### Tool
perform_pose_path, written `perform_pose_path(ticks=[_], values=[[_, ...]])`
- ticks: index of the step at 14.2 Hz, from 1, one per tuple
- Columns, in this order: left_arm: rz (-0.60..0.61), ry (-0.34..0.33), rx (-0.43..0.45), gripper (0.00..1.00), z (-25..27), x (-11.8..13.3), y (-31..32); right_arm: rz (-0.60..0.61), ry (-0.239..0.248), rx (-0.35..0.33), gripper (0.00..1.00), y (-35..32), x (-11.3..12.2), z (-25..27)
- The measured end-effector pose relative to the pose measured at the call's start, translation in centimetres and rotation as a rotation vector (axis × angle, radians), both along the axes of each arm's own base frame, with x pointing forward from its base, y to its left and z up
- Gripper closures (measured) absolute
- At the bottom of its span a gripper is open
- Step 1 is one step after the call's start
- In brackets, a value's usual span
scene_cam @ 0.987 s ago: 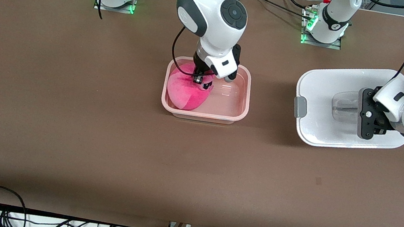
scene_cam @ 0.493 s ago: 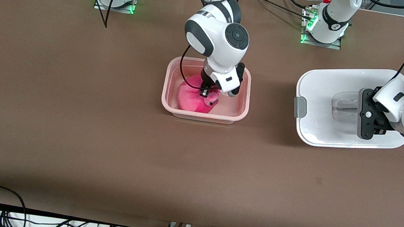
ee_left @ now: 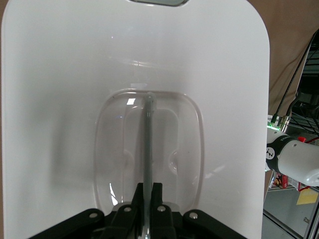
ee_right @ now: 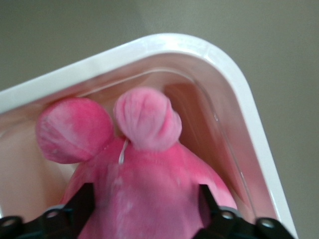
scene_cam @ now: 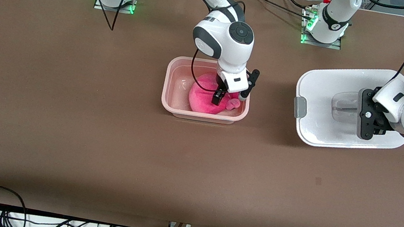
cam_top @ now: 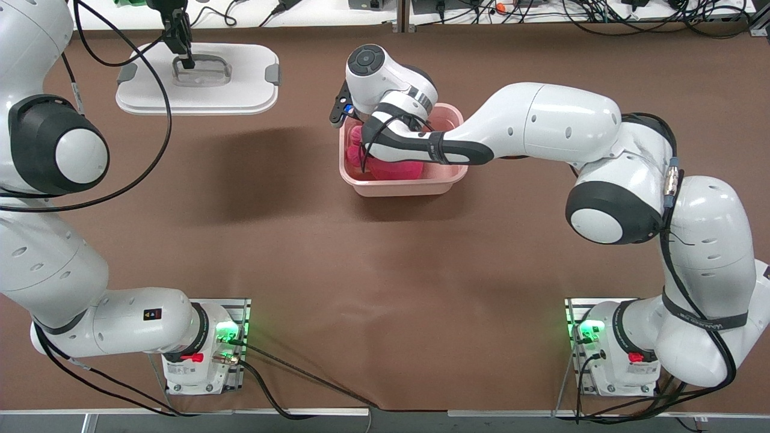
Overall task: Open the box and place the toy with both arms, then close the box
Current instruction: 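Withdraw the right gripper while the left gripper carries the lid over the box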
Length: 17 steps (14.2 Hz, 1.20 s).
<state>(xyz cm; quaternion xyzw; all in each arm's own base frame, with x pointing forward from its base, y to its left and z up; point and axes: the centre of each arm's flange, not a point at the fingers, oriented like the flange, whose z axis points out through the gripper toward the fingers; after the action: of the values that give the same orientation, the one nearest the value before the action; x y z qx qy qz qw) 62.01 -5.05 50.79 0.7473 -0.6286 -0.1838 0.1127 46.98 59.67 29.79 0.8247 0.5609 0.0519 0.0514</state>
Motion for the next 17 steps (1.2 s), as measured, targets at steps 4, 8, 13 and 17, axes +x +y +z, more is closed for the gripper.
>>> perform_pose_path(ticks=[4,8,13,17], values=[[-0.002,0.000,-0.001,0.93,0.0,0.0,-0.1,-0.095,-0.052,-0.048,0.00,-3.7,3.9,6.3],[-0.009,-0.001,-0.004,0.93,0.0,0.0,-0.5,-0.320,-0.050,0.072,0.00,-13.6,9.9,18.8],[-0.106,-0.001,-0.044,0.93,0.3,-0.9,-6.7,-0.500,0.016,0.102,0.00,-26.2,13.3,25.4],[-0.241,-0.045,-0.132,0.93,-0.5,-2.9,-19.1,-0.655,0.011,0.060,0.00,-34.6,12.4,30.1]])
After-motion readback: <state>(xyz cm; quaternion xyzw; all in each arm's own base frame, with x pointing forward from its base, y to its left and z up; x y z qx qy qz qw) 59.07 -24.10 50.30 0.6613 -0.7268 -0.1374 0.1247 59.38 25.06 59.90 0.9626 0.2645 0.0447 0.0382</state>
